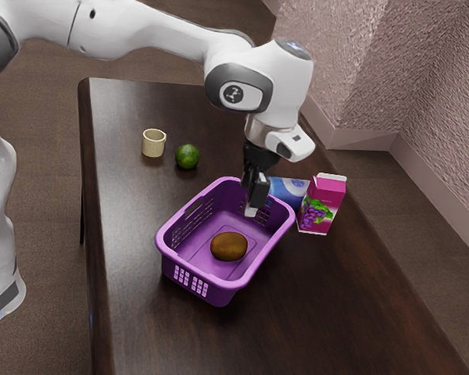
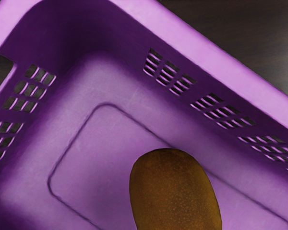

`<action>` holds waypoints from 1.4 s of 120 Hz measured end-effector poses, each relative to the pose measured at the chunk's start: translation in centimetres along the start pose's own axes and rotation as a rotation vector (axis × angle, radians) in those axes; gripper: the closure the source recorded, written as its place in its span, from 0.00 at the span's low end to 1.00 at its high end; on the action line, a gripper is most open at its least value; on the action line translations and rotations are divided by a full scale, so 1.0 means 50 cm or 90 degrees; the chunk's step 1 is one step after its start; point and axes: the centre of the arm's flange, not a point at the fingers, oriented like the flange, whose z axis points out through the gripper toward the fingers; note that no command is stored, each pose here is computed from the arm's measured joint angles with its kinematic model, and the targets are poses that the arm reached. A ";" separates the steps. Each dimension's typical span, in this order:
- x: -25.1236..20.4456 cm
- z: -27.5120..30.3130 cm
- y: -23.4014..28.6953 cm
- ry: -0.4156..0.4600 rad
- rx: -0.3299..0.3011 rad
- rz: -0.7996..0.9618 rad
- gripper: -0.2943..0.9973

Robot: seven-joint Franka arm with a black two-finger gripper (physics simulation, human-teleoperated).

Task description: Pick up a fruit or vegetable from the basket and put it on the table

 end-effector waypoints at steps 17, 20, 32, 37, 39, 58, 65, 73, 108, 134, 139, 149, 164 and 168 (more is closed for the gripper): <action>-0.007 0.042 0.001 0.012 -0.006 0.001 0.23; -0.010 0.045 0.002 0.016 -0.006 0.001 0.23; -0.013 0.056 0.006 0.029 -0.007 0.005 0.23; -0.013 0.063 0.006 0.031 -0.007 0.005 0.23; -0.012 0.066 0.006 0.031 -0.007 0.005 0.23; -0.018 0.102 0.005 0.026 -0.008 0.006 0.23; -0.021 0.118 0.005 0.021 -0.008 0.007 0.23; -0.023 0.125 0.006 0.020 -0.008 0.008 0.23; -0.031 0.146 0.017 0.024 -0.011 0.013 0.23; -0.037 0.166 0.026 0.020 -0.019 0.014 0.23; -0.037 0.171 0.026 0.018 -0.021 0.014 0.23; -0.033 0.183 0.026 0.015 -0.023 0.012 0.23; -0.031 0.189 0.025 0.017 -0.026 0.011 0.23; -0.032 0.193 0.026 0.017 -0.026 0.010 0.23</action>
